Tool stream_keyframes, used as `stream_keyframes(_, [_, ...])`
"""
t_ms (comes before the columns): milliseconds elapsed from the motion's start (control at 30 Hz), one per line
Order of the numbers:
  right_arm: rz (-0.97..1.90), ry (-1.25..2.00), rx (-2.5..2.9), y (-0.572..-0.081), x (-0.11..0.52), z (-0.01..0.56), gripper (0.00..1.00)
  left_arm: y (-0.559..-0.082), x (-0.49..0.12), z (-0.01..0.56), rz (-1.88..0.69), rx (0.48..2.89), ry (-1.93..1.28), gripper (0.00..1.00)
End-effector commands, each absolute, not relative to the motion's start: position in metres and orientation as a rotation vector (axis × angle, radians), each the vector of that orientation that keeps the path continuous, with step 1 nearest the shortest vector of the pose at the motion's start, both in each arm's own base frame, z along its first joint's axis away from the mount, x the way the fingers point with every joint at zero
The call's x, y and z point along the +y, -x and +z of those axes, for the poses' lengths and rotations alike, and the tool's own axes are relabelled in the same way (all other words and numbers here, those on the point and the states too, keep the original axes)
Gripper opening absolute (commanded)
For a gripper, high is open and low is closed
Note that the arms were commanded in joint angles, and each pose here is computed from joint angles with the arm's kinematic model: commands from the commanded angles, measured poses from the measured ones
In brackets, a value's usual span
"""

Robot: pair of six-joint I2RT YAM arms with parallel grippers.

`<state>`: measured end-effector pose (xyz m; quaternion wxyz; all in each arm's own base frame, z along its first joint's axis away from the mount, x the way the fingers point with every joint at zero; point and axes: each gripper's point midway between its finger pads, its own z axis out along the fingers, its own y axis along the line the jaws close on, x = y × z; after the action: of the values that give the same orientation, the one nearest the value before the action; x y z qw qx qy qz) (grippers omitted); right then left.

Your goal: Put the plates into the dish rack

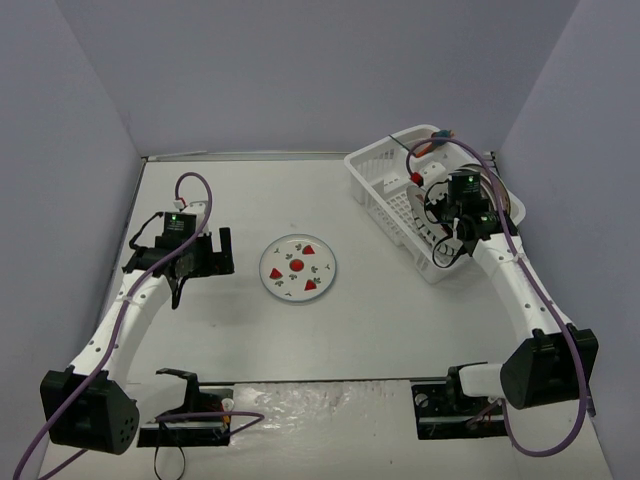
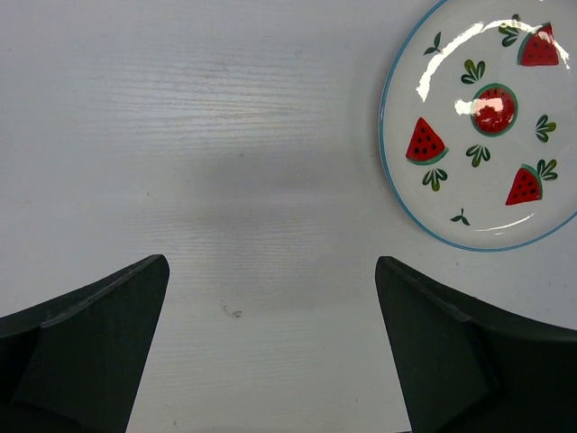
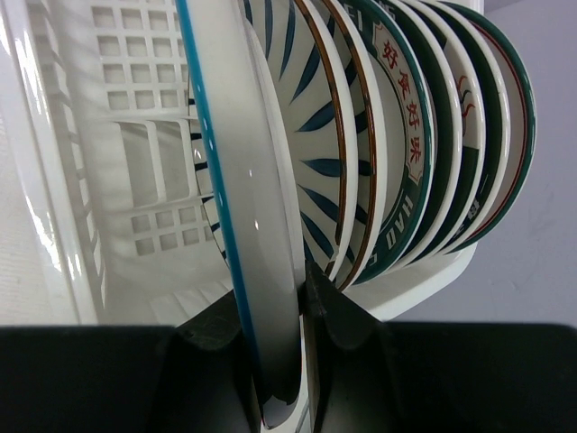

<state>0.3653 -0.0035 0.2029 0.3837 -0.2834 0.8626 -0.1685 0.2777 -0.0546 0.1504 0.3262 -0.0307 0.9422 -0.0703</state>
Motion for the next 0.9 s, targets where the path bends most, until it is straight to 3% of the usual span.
stream_keyframes(0, [-0.495,0.623,2.039,-0.395,-0.011,0.237,0.00,-0.287,-0.052,0.165,-0.177,2.412,0.073,0.97])
stream_keyframes(733, [-0.340,0.564,2.159,-0.393,-0.004,0.180,0.00,-0.287,-0.055,0.160,-0.192,2.432,0.073,0.97])
stream_keyframes(867, [-0.323,0.514,2.182,-0.388,-0.005,0.173,0.04,-0.287,-0.056,0.157,-0.199,2.441,0.074,0.97])
